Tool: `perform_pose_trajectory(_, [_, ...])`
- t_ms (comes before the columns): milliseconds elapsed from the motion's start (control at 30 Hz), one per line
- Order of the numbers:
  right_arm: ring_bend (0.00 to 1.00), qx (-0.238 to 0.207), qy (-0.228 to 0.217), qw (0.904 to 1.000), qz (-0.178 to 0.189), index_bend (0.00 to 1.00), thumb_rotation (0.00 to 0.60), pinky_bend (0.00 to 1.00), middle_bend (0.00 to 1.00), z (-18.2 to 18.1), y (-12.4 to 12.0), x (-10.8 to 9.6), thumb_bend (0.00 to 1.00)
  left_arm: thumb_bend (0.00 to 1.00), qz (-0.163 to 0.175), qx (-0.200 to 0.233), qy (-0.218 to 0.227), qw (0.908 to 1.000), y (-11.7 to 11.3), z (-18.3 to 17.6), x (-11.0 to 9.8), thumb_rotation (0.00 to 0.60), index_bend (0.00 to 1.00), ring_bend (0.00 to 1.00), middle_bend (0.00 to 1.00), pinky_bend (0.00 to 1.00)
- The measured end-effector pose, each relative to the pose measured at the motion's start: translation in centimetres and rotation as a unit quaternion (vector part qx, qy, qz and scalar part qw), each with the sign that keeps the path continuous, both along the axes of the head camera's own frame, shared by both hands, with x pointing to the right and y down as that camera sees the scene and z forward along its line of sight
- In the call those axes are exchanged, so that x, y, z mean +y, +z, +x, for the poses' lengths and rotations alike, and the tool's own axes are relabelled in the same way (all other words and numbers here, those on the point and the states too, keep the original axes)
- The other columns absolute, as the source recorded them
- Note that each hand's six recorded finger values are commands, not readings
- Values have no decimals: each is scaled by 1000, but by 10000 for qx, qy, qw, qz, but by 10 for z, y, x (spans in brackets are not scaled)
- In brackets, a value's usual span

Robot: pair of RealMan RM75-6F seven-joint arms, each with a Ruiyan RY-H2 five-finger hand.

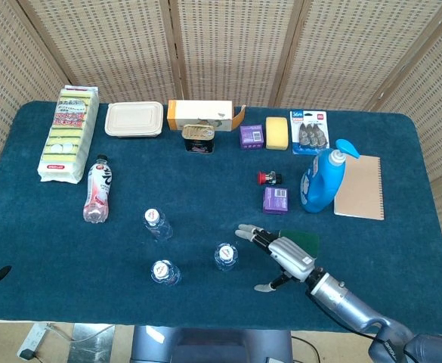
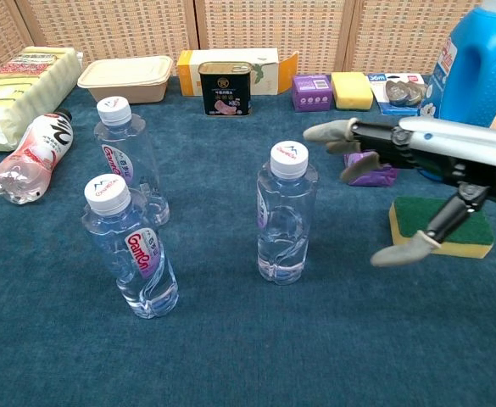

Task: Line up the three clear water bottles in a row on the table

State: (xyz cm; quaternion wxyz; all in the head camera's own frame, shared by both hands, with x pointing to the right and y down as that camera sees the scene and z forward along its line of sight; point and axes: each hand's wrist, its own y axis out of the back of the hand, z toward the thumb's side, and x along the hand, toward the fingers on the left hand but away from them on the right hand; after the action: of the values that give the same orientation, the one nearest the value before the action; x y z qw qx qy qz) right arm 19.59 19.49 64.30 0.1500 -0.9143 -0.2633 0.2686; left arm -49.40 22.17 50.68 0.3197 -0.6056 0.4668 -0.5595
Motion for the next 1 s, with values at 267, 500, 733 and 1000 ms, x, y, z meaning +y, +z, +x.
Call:
perform_pose_trajectory(267, [25,-116,-49,9998,-160,23,600,135,46,-26,14,-6,0,78,-60,50,-62,10000,1,-4,-2,600,0,0,0,46])
perform_pose_trajectory(500, [26,-238,-26,9993,-285,23,600,134,53,-46,21,-10,0,78,-99,38,-55,9999,3,-3,-3,600,0,0,0,46])
perform_pose_trajectory(733, [45,-329,82,9989,-328,43,600,135,76,-60,24,-19,0,79,-96,63,-94,9999,3,-5,-4,600,0,0,0,46])
perform_pose_trajectory(1000, [141,-318,180,9983,-453,143,600,225,164,-76,35,-18,1,78,-112,81,-73,9999,2,-5,-4,600,0,0,0,46])
